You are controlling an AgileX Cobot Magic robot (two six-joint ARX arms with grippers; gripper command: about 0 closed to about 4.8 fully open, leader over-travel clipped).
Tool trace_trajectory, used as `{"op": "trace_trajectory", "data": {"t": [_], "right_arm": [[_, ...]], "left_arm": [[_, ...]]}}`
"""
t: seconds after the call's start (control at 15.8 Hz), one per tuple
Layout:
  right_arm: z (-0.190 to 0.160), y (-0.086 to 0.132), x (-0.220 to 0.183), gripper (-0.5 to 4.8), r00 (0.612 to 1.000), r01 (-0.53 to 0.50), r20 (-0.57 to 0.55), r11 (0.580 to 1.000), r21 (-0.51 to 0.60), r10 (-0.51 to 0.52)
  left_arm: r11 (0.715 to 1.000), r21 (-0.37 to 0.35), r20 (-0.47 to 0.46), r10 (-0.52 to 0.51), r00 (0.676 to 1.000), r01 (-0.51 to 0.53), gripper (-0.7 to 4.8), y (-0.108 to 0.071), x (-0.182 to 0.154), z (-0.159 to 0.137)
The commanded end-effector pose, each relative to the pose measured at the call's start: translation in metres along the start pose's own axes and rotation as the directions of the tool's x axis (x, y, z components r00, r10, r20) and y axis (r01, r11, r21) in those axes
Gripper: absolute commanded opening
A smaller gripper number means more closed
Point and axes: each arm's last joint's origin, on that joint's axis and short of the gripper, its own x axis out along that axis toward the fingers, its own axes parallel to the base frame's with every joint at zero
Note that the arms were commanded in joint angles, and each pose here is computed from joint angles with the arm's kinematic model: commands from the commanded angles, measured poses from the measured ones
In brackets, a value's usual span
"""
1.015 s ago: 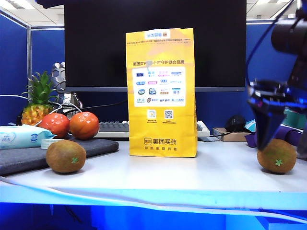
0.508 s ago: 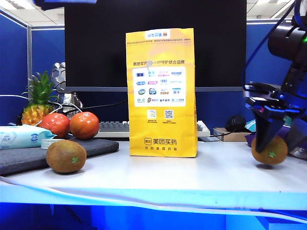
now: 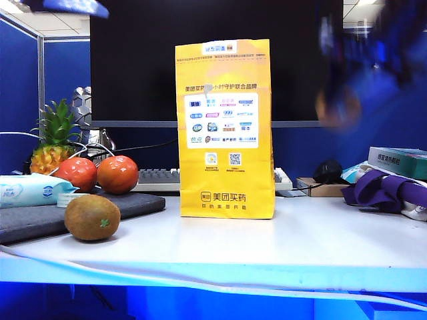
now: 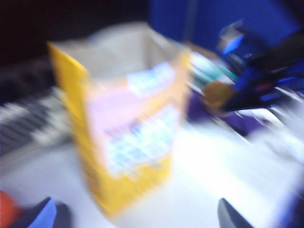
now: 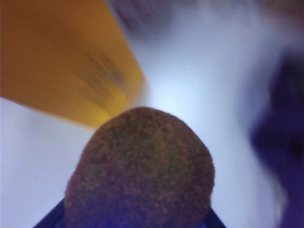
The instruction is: Pick up the kiwifruit and throw it into the yellow paper bag.
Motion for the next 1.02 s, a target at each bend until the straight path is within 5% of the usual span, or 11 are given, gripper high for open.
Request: {"op": "trace_trajectory", "data": {"t": [0.06,0.25,0.32,0.44,0.82,0.89,0.95,1.02], "right_arm": [[0.028,0.018,-0.05,0.8,0.967,-0.182,0.169,0.981,-0.069,0.191],[0.048,0.041,-0.074,0.8,0.898,-0.301,0.272,0.933,-0.199,0.347],[0.054,0.048,-0.077,0.79,0.848,-0.352,0.314,0.897,-0.268,0.427],[0.066,0.058,-0.073,0.51,0.796,-0.346,0.381,0.87,-0.351,0.47],[0.088,0.049,-0.018,0.56,0.744,-0.363,0.449,0.863,-0.351,0.495],[0.091,0.049,-0.014,1.86,0.725,-0.377,0.465,0.858,-0.35,0.508],[0.093,0.049,-0.015,4.79,0.716,-0.363,0.483,0.86,-0.359,0.504],[0.096,0.049,-0.017,4.79,0.703,-0.353,0.515,0.869,-0.346,0.49]], "left_arm": [[0.996,0.04,0.089,0.07,0.994,-0.074,4.79,0.002,-0.002,0.011],[0.996,0.093,0.153,-0.012,0.988,-0.003,4.79,0.0,-0.002,0.017],[0.993,0.11,0.172,-0.054,0.984,0.036,4.79,-0.001,-0.002,0.019],[0.987,0.133,0.191,-0.115,0.975,0.09,4.79,-0.002,-0.003,0.021],[0.983,0.125,0.185,-0.153,0.971,0.131,4.79,-0.004,-0.003,0.021],[0.983,0.124,0.184,-0.153,0.971,0.132,4.79,-0.003,-0.002,0.02],[0.984,0.121,0.18,-0.153,0.972,0.133,4.79,-0.003,-0.001,0.019],[0.984,0.114,0.176,-0.153,0.972,0.135,4.79,-0.002,0.001,0.019]]}}
